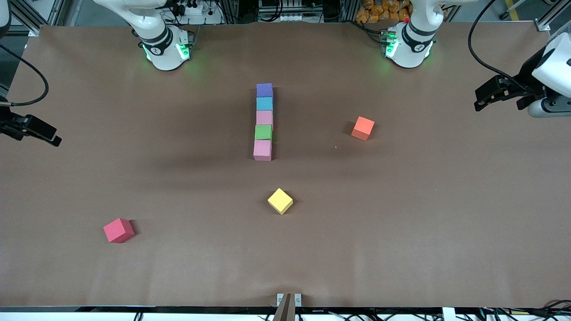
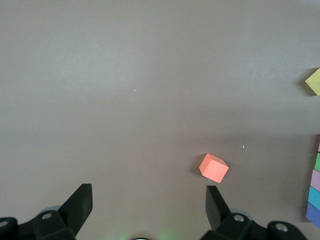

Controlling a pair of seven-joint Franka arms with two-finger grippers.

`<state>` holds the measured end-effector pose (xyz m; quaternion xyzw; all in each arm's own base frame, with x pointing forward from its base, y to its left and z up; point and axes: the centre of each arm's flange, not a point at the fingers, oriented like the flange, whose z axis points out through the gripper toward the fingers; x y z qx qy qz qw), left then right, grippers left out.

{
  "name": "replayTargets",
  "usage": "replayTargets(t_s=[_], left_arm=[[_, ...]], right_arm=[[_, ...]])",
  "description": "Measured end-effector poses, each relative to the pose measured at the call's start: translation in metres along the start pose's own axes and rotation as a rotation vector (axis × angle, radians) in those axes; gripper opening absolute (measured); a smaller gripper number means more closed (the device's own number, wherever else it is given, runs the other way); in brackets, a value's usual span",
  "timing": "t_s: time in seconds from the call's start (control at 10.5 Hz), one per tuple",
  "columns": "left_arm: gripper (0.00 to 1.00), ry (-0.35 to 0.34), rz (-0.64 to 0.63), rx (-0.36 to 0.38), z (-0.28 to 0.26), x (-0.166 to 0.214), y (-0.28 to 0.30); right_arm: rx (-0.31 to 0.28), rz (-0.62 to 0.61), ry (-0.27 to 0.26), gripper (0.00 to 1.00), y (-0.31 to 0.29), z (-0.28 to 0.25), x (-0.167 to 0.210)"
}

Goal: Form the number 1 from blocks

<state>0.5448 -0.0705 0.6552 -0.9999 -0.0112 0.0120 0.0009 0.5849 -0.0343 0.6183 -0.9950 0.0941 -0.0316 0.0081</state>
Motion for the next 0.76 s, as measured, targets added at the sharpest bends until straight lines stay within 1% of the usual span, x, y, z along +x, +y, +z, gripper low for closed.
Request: replayTargets(t_s=[0.38,0.76], left_arm=[[1.0,0.02,0.03,-0.003,-0.0047,0.0014,-0.0018],[1.0,0.023,0.035,-0.003,-0.0057,0.0019,-0.0041]], right_arm=[[0.0,0.0,0.0,1.0,0.0,0.0,0.0],[0.0,0.0,-0.001,1.0,0.0,0.0001,-0.0001]])
